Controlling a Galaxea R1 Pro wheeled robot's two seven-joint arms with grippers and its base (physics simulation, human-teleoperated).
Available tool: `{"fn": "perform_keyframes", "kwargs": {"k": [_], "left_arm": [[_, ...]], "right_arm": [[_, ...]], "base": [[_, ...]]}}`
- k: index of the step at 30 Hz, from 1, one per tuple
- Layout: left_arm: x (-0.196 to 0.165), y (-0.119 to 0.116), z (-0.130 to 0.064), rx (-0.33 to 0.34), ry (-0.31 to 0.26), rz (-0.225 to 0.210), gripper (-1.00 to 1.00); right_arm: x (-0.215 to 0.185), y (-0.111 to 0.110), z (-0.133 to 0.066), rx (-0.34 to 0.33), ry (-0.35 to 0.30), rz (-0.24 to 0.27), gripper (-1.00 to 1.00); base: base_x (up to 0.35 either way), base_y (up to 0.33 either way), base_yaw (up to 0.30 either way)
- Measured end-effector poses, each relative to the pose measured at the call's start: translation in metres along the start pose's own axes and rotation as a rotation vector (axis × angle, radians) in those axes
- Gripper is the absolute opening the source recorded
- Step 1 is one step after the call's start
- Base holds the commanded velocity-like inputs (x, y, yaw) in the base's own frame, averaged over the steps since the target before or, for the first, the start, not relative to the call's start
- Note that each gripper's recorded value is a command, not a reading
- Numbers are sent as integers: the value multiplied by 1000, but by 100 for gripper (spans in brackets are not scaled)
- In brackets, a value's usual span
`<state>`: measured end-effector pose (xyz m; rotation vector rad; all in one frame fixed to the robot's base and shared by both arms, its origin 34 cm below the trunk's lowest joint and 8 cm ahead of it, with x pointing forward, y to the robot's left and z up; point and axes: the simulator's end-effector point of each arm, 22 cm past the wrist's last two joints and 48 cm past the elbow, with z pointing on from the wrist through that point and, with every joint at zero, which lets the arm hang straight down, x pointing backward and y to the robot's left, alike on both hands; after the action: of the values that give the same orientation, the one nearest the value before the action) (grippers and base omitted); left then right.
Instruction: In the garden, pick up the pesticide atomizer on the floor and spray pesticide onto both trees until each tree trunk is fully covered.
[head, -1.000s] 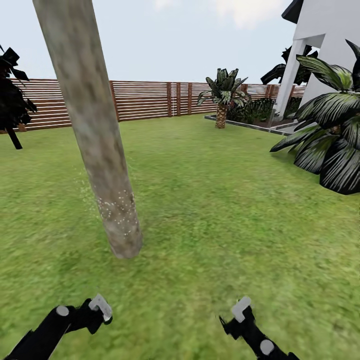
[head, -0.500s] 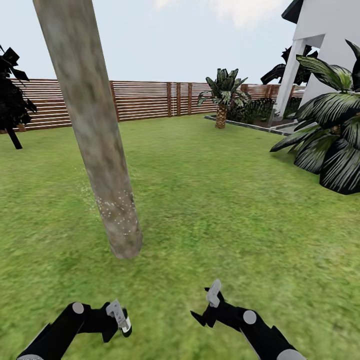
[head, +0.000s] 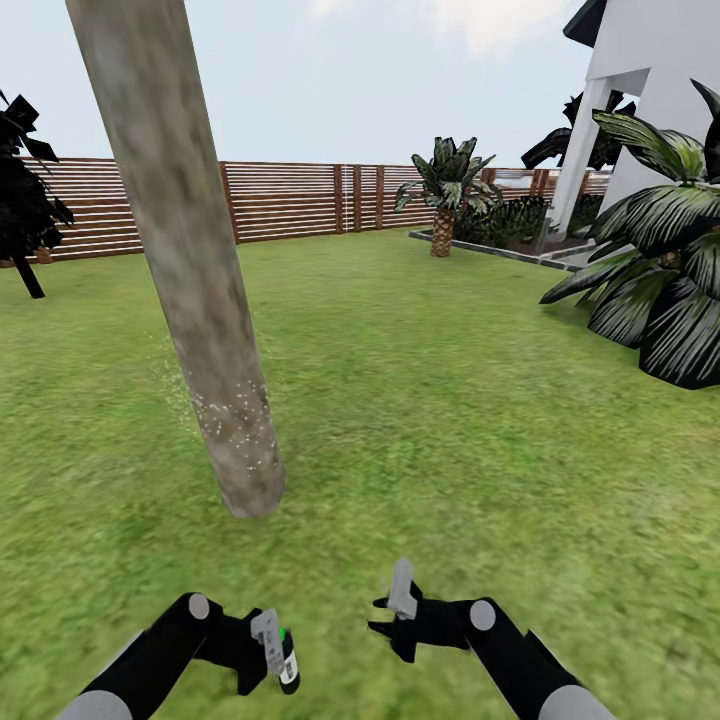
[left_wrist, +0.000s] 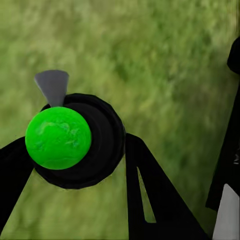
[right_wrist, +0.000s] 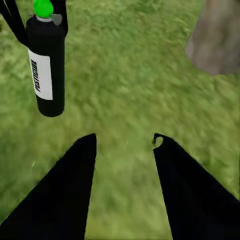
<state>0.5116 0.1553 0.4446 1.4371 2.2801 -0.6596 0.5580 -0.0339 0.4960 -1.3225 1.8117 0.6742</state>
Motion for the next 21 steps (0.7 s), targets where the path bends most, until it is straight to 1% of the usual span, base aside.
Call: {"fn": "perform_keyframes", "kwargs": {"k": [1,2,3,5,9,10,11,12,16,21], "left_arm": [[-3,-2,2,3,0,6,-100],[-9,-4,4,6,-5,14,-100],[-13,-6,5,13,-10,19,-100],[-20,-6,6,17,-18,26,-100],[-37,-11,11,29,-39,37,-100],[-40,-17,16,41,-30,56,-100],[-40,-24,21,56,-4,93,-100],[-41,-27,23,62,4,107,-100],[-52,-35,29,75,-8,121,-100],[-63,-42,34,86,-21,126,-100]], "right_arm": [[-2,5,2,-19,-3,0,-100],[-6,18,5,-71,-6,-8,-100],[-13,28,8,-111,-9,-27,-100],[-17,32,10,-129,-5,-54,-100],[-18,33,11,-136,-1,-66,-100],[-18,33,11,-136,-1,-66,-100],[-18,33,11,-137,-1,-66,-100],[-18,33,11,-137,0,-67,-100],[-18,33,11,-136,0,-67,-100],[-18,33,11,-137,0,-67,-100]], "base": [[0,0,0],[0,0,0],[0,0,0],[0,0,0],[0,0,0],[0,0,0],[0,0,0],[0,0,0],[0,0,0],[0,0,0]]}}
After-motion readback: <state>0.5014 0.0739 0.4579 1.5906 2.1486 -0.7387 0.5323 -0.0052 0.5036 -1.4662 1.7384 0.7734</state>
